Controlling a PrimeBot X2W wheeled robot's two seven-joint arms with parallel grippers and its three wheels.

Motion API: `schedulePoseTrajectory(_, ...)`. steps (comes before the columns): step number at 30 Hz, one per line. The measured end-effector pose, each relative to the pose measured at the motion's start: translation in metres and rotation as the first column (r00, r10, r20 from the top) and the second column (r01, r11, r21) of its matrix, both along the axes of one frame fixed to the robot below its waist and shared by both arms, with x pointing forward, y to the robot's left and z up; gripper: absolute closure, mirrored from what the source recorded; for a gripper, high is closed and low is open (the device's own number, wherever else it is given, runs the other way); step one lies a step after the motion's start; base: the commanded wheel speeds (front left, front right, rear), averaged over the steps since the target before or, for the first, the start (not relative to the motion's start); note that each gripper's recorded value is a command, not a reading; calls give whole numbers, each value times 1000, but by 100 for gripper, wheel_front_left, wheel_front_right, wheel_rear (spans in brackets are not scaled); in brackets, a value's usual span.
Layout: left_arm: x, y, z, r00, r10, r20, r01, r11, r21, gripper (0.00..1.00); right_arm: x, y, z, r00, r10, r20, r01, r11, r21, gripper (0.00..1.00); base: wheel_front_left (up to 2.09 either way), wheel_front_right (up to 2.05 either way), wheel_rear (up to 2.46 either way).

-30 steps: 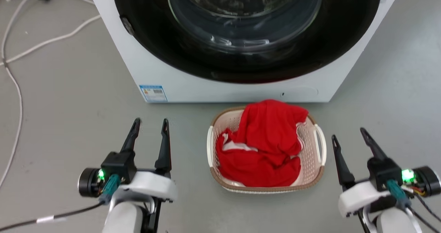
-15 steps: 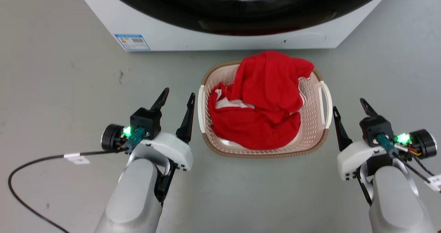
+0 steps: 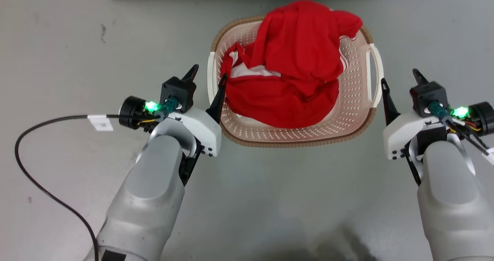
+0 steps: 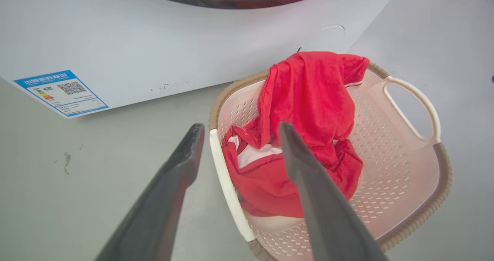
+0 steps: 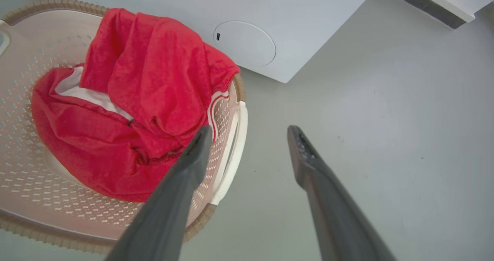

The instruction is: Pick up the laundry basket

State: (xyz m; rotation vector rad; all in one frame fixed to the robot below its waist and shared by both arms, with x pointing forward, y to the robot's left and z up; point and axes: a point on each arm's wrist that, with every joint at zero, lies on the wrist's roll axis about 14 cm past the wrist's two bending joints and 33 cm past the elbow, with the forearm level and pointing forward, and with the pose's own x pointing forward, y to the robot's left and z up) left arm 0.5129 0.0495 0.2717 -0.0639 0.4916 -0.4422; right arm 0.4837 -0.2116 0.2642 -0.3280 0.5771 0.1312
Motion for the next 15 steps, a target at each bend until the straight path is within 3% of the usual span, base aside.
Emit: schedulePoseTrajectory(15, 4, -9, -75, 987, -50, -152, 55, 998, 29, 0, 4, -5, -74, 984, -41, -175, 44, 999, 14, 0, 0, 0, 0)
